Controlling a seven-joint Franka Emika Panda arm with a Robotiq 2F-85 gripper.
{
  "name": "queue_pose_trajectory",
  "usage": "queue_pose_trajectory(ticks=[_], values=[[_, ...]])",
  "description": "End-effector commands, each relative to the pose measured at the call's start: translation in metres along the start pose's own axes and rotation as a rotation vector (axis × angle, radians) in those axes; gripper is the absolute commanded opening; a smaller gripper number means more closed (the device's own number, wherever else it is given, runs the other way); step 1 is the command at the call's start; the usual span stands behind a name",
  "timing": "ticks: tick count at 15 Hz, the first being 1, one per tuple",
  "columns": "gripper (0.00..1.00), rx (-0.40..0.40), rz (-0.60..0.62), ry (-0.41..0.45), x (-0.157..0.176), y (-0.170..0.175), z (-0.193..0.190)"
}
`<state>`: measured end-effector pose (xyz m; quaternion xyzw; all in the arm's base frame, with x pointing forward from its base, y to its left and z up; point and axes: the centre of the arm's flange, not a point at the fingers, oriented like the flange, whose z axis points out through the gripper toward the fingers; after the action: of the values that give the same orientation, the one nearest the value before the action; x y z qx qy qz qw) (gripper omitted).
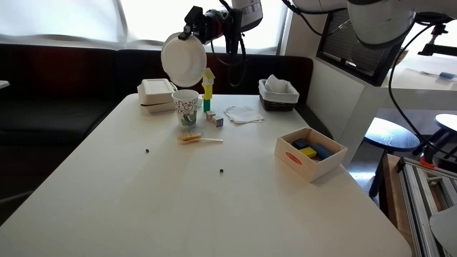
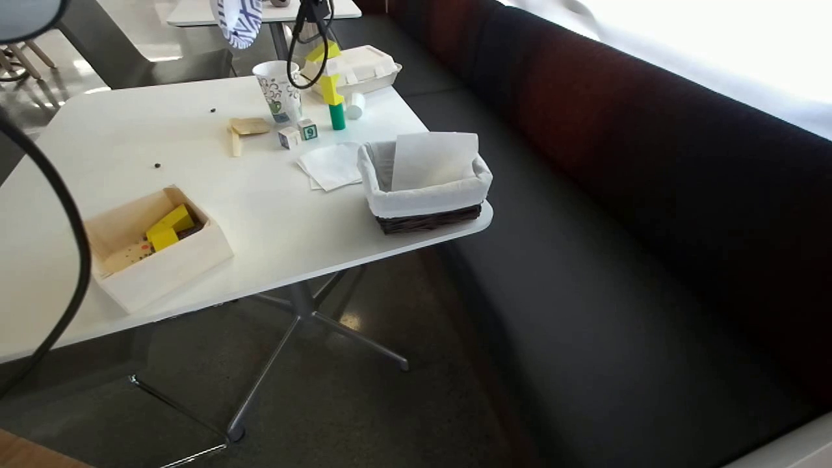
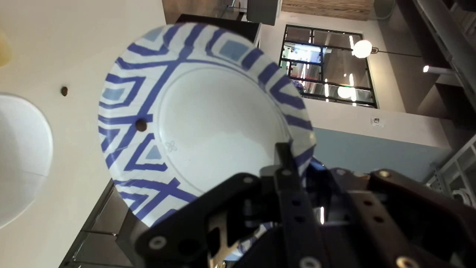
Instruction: Pour the contents in the bowl into the coffee cup.
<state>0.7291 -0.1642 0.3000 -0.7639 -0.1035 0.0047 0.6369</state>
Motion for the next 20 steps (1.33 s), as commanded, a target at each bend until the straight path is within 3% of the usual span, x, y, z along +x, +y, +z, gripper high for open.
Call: queue_pose_trajectory(ticks=[1, 11, 20], values=[[0.02, 0.075, -0.025, 0.005, 0.017, 0.01, -0.016], [0.02, 0.073, -0.026, 0.021, 0.02, 0.006, -0.014], [0.02, 0.192, -0.066, 0.008, 0.014, 0.011, -0.025]])
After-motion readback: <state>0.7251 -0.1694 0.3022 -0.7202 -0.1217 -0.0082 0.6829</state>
